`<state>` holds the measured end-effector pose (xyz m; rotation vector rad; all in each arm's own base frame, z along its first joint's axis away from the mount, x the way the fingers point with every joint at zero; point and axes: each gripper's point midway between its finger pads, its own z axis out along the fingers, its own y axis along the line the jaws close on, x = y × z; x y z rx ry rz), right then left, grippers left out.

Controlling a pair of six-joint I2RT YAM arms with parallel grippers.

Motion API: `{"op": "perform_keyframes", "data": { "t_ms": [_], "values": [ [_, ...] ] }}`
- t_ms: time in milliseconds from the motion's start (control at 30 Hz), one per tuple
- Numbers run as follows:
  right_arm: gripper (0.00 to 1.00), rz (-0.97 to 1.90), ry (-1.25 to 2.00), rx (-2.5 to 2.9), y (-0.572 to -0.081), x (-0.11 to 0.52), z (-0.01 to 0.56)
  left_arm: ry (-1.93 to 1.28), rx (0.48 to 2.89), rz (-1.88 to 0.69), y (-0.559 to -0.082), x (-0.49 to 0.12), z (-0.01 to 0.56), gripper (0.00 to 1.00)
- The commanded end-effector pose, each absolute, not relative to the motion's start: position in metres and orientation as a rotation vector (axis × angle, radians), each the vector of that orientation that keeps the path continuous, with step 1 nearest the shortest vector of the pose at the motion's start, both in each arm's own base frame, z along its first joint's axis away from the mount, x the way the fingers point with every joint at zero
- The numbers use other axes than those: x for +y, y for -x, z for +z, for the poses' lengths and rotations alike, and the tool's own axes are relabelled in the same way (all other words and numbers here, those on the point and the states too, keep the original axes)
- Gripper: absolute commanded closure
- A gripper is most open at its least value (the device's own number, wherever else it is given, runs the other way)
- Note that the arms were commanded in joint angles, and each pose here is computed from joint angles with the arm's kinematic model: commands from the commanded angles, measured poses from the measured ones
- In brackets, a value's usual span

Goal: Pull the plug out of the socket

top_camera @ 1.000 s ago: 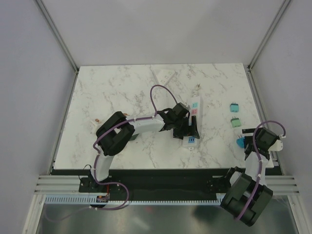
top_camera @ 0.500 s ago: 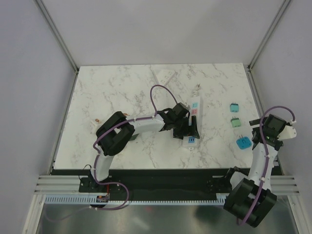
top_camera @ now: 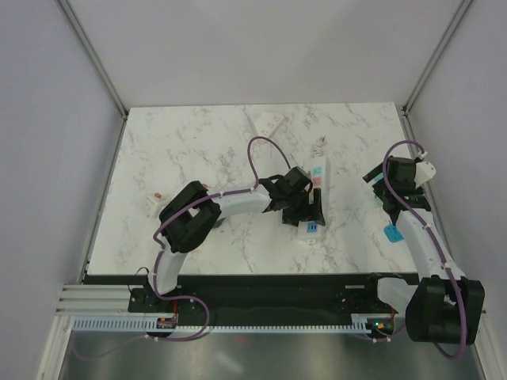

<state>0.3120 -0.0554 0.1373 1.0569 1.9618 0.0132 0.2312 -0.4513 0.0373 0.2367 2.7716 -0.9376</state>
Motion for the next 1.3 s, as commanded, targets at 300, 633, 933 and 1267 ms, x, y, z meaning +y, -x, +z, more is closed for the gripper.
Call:
{"op": "perform_keyframes", "data": {
  "t_ms": [300, 633, 933, 1267],
  "values": [
    [0.02, 0.121, -0.794, 2.075, -0.347, -0.014, 0.124, -0.211, 3.009, -0.591, -0.197, -0.413, -0.031, 0.01],
    [0.02, 0.201, -0.559, 2.164, -0.352, 0.017, 0.124, -0.264, 2.935, -0.669, -0.200, -0.418, 0.008, 0.00],
    [0.02, 0.292, -0.349, 2.220, -0.354, 0.080, 0.127, -0.238, 2.737, -0.711, -0.213, -0.377, 0.062, 0.00],
    [0.02, 0.418, -0.110, 2.255, -0.335, 0.163, 0.124, -0.182, 2.398, -0.785, -0.221, -0.309, 0.141, 0.00]
  ]
}}
